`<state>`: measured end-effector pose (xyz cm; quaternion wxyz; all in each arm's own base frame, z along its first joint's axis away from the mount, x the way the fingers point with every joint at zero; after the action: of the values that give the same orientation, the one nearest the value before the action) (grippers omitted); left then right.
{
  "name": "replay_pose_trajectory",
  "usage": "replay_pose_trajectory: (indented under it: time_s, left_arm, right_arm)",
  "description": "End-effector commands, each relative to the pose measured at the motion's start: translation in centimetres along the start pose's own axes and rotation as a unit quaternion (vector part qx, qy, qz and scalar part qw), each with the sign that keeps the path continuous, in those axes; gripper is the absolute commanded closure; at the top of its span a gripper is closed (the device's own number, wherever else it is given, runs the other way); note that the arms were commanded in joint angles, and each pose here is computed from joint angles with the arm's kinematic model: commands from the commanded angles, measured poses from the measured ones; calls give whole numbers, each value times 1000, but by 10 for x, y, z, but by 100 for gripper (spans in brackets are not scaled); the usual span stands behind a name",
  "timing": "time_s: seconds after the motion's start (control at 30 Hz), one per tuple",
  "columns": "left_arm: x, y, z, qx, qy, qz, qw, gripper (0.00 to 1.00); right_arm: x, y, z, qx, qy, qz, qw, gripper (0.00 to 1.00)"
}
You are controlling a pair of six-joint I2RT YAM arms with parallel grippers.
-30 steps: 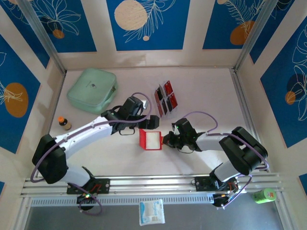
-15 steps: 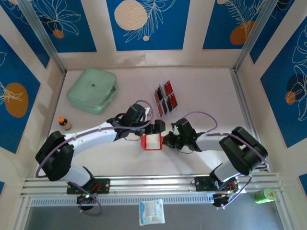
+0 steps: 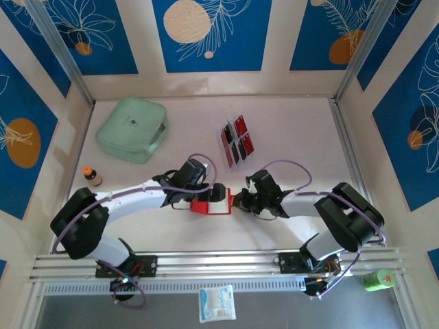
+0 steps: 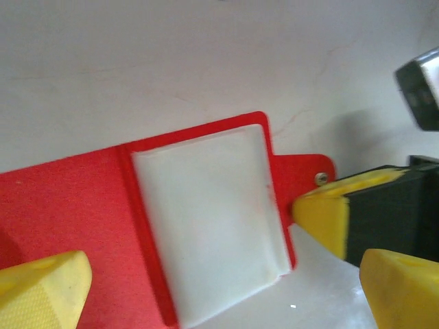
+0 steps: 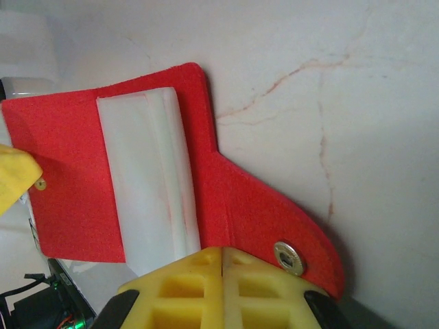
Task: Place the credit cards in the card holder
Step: Open the card holder at the bottom-center of the table.
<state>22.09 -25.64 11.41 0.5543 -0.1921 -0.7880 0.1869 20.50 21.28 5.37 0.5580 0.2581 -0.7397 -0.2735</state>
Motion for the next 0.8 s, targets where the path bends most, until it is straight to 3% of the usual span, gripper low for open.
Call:
replay_pose_trajectory:
  time_s: [0.0, 0.43, 0.77]
  left_arm:
    - [-2, 21, 3, -47, -10, -54, 997, 0]
    - [-10, 36, 7, -83, -8, -87, 993, 0]
    - [-16, 43, 9, -92, -6, -103, 990, 0]
  right_arm:
    - [3, 4, 0, -5, 3, -6, 1000, 100]
    - [15, 25, -21, 10, -14, -23, 1000, 100]
    - [10, 2, -16, -11, -7, -2, 1000, 100]
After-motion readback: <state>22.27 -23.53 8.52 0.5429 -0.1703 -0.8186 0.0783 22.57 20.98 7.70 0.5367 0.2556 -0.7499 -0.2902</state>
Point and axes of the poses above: each hand's point on the last joint's axis, 136 mm out from that joint toward the fingers, its own x axis back along the fingers, its own y axis along the line the jaws close on, z = x × y, the point moved 5 cm from there along x, back along the fingers, and after that the axes turned 9 degrees about x, right-handed, at the moved point
